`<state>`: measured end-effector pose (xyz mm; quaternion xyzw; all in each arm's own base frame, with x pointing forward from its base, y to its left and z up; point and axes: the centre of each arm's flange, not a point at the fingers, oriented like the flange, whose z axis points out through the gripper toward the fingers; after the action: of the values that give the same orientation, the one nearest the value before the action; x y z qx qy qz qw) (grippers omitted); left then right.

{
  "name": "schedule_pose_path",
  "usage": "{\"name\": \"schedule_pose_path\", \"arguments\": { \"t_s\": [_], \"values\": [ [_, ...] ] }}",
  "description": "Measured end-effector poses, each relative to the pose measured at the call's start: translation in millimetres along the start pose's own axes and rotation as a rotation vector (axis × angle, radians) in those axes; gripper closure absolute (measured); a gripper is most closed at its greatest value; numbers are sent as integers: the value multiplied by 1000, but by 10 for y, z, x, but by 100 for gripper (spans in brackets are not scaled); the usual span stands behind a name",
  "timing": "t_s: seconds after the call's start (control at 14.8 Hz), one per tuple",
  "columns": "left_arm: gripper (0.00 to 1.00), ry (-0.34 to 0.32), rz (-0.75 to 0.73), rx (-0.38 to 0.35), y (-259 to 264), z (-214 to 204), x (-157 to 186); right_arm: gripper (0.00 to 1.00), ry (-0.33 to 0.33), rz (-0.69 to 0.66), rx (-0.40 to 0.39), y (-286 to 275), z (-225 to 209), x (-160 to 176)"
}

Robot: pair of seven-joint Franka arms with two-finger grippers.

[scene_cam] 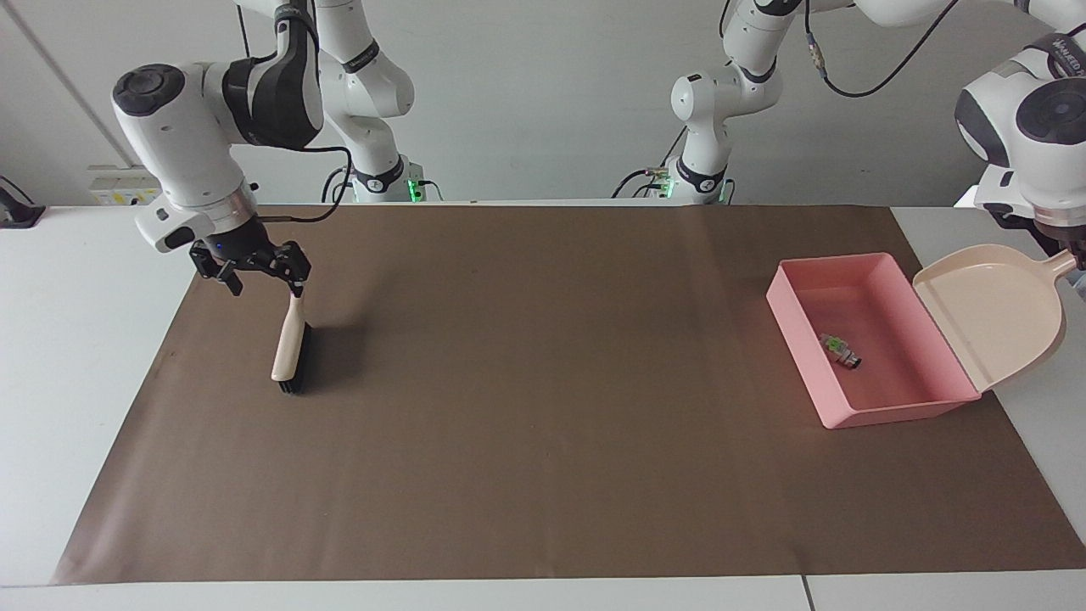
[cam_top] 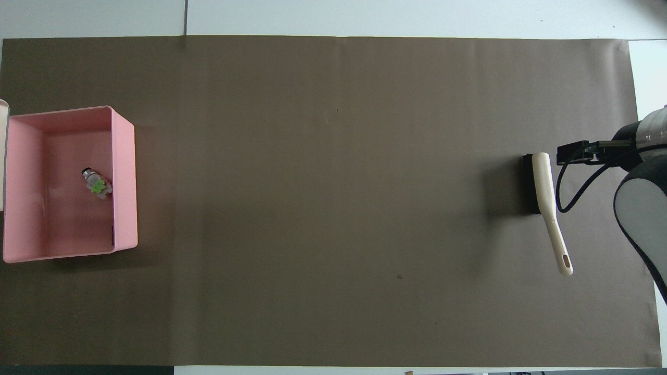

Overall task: Clean e-waste and dump in bin
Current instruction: 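Tip the dustpan with the left gripper while the right gripper places the brush, then lift the emptied dustpan out of the bin with the left gripper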

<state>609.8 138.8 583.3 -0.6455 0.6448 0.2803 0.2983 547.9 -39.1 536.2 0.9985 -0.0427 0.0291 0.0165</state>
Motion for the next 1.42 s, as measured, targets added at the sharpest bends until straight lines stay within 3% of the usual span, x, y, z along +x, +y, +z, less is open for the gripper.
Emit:
{"name": "schedule_pose_path", "arguments": {
  "t_s": [0.27, 0.54, 0.75, 0.88, 1.42],
  "values": [
    [67, -127, 52, 16, -32, -196, 211, 0, -10, 36, -3, 55, -690, -45],
    [67, -145, 71, 21, 4, -240, 278, 0, -58, 77, -5, 258, -1193, -184],
    [67, -133, 63, 25, 26, -278, 247, 0, -83, 95, -2, 367, -1213, -200],
    [67, -57, 56, 29, 70, -341, 226, 0, -97, 101, 3, 411, -1135, -166],
    [67, 372, 91, 25, 268, -576, 173, 0, -104, 77, 0, 162, -1112, -147]
  ]
}}
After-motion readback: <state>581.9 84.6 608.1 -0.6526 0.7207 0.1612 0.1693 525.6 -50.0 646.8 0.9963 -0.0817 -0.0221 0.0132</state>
